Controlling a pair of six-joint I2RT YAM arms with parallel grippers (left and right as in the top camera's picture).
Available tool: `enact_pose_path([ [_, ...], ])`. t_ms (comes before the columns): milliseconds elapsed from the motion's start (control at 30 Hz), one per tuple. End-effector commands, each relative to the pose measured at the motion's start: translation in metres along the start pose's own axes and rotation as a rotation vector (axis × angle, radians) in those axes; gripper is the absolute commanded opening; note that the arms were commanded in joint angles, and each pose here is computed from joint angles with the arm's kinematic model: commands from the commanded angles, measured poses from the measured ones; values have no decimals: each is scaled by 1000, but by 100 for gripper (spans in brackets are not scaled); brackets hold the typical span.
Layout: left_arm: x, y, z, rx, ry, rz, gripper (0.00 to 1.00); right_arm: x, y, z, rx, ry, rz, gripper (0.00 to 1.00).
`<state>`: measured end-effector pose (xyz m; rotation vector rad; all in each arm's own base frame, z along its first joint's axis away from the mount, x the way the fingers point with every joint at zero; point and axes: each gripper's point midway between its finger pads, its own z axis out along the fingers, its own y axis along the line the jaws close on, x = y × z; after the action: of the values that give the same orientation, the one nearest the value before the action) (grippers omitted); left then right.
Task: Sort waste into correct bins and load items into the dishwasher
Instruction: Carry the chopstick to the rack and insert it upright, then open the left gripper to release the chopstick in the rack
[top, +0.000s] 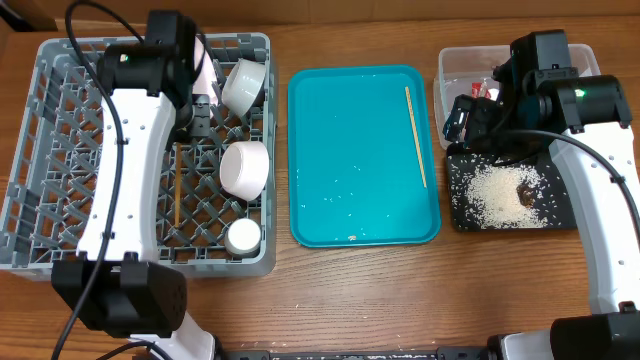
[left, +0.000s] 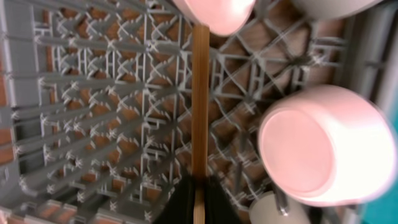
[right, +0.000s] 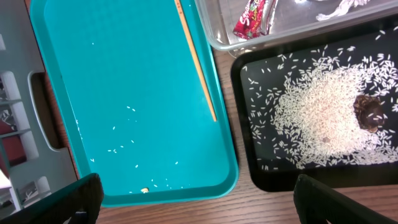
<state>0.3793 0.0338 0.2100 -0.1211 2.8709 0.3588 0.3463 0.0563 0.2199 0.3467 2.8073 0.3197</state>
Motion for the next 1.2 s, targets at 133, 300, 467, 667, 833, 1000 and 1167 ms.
enact_pose_path([
  [133,-5,-2,53,79,-33,164,4,-1,2,-2,-11,-6,-2,100],
  [300,-2,-9,75,78,-41,189,4,-1,2,-2,-11,-7,-2,100],
  [467,0,-11,78,81,-34,124,24,-1,2,-2,-11,-6,-2,100],
  [667,-3,-10,74,83,-40,25,44,-1,2,-2,-11,-6,-2,100],
  [833,-12,-16,53,148,-50,-78,43,-1,2,-2,-11,-6,-2,100],
  [1000,-28,-38,4,306,-98,-82,40,-1,2,-2,-11,-6,-2,100],
  [1167,-40,-65,-33,365,-166,-20,40,-1,2,-2,-11,-6,-2,100],
])
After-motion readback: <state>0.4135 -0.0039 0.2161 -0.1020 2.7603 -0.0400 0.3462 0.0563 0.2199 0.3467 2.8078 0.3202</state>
